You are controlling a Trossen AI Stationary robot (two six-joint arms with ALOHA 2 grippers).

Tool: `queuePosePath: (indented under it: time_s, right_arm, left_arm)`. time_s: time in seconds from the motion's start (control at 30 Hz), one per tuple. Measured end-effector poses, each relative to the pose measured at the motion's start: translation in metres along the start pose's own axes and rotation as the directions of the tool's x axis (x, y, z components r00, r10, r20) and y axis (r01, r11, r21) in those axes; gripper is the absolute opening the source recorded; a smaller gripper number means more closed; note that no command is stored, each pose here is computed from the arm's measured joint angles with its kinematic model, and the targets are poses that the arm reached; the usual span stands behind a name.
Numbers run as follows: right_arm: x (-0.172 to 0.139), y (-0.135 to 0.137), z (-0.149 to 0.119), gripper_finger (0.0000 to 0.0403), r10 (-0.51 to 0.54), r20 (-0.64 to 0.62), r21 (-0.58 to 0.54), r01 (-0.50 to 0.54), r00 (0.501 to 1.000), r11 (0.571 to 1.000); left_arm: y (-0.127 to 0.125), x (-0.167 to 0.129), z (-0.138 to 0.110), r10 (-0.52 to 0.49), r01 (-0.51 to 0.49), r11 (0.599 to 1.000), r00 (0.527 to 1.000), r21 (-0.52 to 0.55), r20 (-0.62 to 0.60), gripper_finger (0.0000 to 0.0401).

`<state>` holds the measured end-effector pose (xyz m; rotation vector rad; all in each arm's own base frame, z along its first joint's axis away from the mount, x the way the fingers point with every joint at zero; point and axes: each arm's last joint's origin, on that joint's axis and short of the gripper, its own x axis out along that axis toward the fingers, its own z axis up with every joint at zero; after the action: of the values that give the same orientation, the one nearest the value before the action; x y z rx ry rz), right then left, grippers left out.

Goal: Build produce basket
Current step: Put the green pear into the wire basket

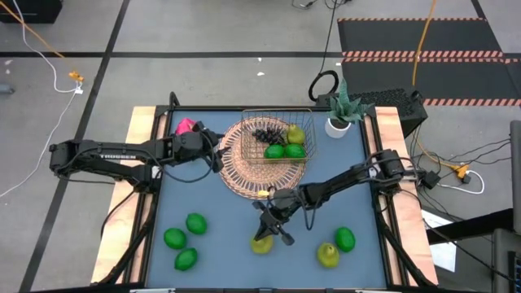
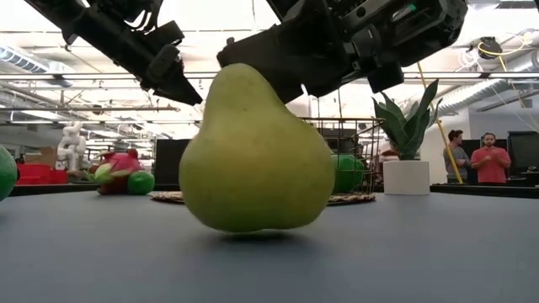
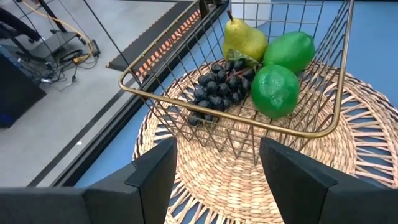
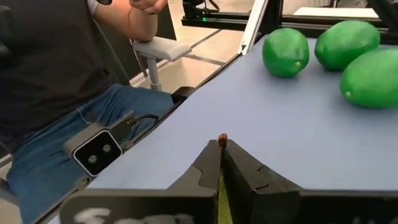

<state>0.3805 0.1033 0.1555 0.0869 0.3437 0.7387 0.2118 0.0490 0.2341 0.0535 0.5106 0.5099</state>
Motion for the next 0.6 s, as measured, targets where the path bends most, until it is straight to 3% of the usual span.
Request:
queuePosePath:
  time_s: [0.6]
  right_arm:
    - [-0.038,0.019,0.056,0.0000,-0.009,0.085,-0.113,0.019,0.996,0.993]
  left_arm:
    - [0.000,0.000,0.000,0.000,0.000,1.000,1.000,0.000,0.000,0.0232]
